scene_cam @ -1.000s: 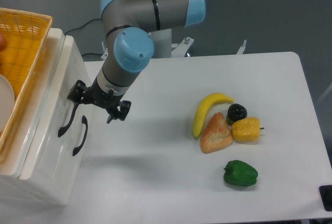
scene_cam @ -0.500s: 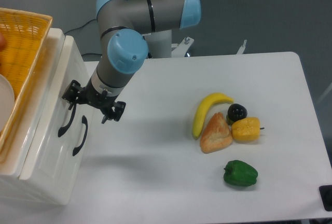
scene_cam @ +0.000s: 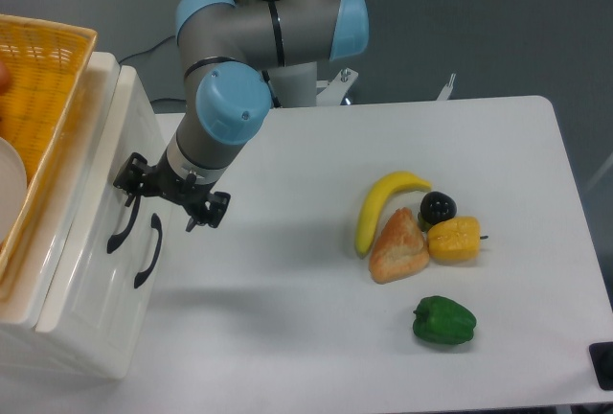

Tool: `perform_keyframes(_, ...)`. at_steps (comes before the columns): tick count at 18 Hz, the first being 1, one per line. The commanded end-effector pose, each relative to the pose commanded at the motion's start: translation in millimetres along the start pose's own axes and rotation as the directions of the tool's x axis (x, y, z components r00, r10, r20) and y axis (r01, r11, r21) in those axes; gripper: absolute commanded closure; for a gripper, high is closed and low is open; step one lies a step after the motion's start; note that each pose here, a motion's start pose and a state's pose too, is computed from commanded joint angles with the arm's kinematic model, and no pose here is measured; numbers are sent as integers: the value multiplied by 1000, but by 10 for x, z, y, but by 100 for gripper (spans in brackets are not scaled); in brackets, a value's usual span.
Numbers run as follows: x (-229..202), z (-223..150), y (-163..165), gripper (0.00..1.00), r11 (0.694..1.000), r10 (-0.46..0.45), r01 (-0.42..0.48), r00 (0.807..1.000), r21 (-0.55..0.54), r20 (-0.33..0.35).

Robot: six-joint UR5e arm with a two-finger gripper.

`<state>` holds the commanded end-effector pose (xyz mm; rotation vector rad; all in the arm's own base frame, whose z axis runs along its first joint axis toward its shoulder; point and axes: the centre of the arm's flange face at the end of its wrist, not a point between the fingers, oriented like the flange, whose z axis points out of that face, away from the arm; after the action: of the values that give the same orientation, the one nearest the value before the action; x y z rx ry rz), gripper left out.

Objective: Slide open the top white drawer
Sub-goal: 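Close the gripper on the upper drawer's black handle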

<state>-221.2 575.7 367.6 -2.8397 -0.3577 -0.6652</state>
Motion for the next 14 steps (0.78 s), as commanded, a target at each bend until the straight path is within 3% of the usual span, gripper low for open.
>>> perform_keyframes(14, 33, 23, -38, 9, 1000, 26, -26, 999, 0, 28)
